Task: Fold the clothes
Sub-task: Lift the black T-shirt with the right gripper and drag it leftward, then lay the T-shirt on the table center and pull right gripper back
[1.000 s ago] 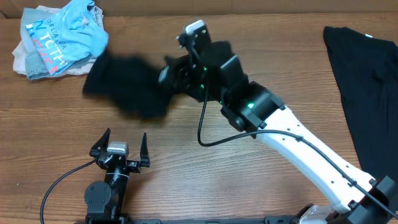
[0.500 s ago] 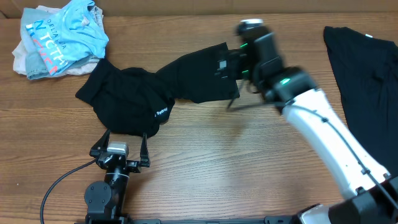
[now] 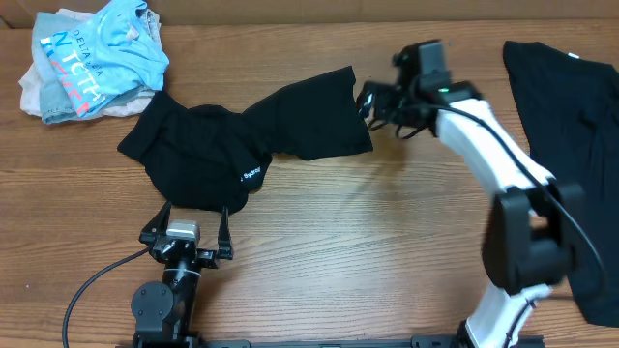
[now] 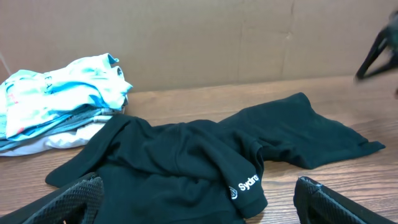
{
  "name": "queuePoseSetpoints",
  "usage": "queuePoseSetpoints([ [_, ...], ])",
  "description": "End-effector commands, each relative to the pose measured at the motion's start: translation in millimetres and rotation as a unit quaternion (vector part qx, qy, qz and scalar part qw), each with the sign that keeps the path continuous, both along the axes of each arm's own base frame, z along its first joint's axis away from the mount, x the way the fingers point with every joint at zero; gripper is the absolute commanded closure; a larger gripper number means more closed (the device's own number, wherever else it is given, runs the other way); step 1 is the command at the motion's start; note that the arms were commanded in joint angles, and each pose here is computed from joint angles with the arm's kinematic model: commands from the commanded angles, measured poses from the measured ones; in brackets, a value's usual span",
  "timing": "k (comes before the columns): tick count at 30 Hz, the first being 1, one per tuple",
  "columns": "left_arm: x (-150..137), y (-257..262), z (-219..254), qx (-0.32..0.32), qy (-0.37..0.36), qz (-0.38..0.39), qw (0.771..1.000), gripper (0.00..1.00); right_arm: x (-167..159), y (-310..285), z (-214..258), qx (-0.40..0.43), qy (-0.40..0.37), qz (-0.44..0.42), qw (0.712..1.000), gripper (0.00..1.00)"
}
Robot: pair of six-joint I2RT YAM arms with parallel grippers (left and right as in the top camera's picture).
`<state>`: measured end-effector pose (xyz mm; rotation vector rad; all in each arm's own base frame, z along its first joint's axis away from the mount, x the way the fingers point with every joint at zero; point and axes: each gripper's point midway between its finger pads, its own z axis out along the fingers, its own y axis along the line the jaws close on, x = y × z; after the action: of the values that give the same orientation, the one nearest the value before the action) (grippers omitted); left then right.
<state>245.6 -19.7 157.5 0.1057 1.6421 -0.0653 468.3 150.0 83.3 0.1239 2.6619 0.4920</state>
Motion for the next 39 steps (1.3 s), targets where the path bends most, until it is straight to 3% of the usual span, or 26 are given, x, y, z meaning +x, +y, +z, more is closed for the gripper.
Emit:
queuePoseSetpoints([
  [1, -0.1, 3.1, -0.1, -0.004, -0.001, 0.008, 1.000, 0.00, -4.4, 13.5, -26.2, 0.011, 0.034, 0.005, 0.999, 0.00],
  [6, -0.1, 3.1, 0.0, -0.004, -0.002, 0.008, 1.000, 0.00, -12.7, 12.9, -53.0, 0.003, 0.071, 0.001, 0.997, 0.17],
  [11, -0.1, 3.1, 0.0, -0.004, -0.002, 0.008, 1.000, 0.00, -18.7, 11.4, -56.8, 0.005, 0.090, -0.011, 0.996, 0.25],
  [17, -0.1, 3.1, 0.0, -0.004, -0.002, 0.008, 1.000, 0.00, -27.8, 10.3, -62.9, 0.003, 0.114, -0.018, 0.993, 0.27],
  [20, -0.1, 3.1, 0.0, -0.004, -0.002, 0.008, 1.000, 0.00, -27.9, 10.2, -62.9, 0.003, 0.114, -0.018, 0.993, 0.42],
  [22, -0.1, 3.1, -0.1, -0.004, -0.001, 0.008, 1.000, 0.00, -29.3, 10.3, -63.7, 0.003, 0.117, -0.018, 0.993, 0.46],
  [28, -0.1, 3.1, 0.0, -0.004, -0.002, 0.008, 1.000, 0.00, -33.1, 14.4, -68.5, 0.001, 0.125, -0.012, 0.992, 0.39],
  [32, -0.1, 3.1, 0.0, -0.004, -0.002, 0.008, 1.000, 0.00, -35.1, 18.7, -78.6, 0.000, 0.133, -0.012, 0.991, 0.39],
  [34, -0.1, 3.1, 0.0, -0.004, -0.002, 0.008, 1.000, 0.00, -35.5, 19.2, -83.0, 0.002, 0.139, -0.019, 0.990, 0.48],
  [39, -0.1, 3.1, 0.0, -0.004, -0.002, 0.008, 1.000, 0.00, -34.8, 19.1, -82.9, 0.001, 0.139, -0.019, 0.990, 0.85],
])
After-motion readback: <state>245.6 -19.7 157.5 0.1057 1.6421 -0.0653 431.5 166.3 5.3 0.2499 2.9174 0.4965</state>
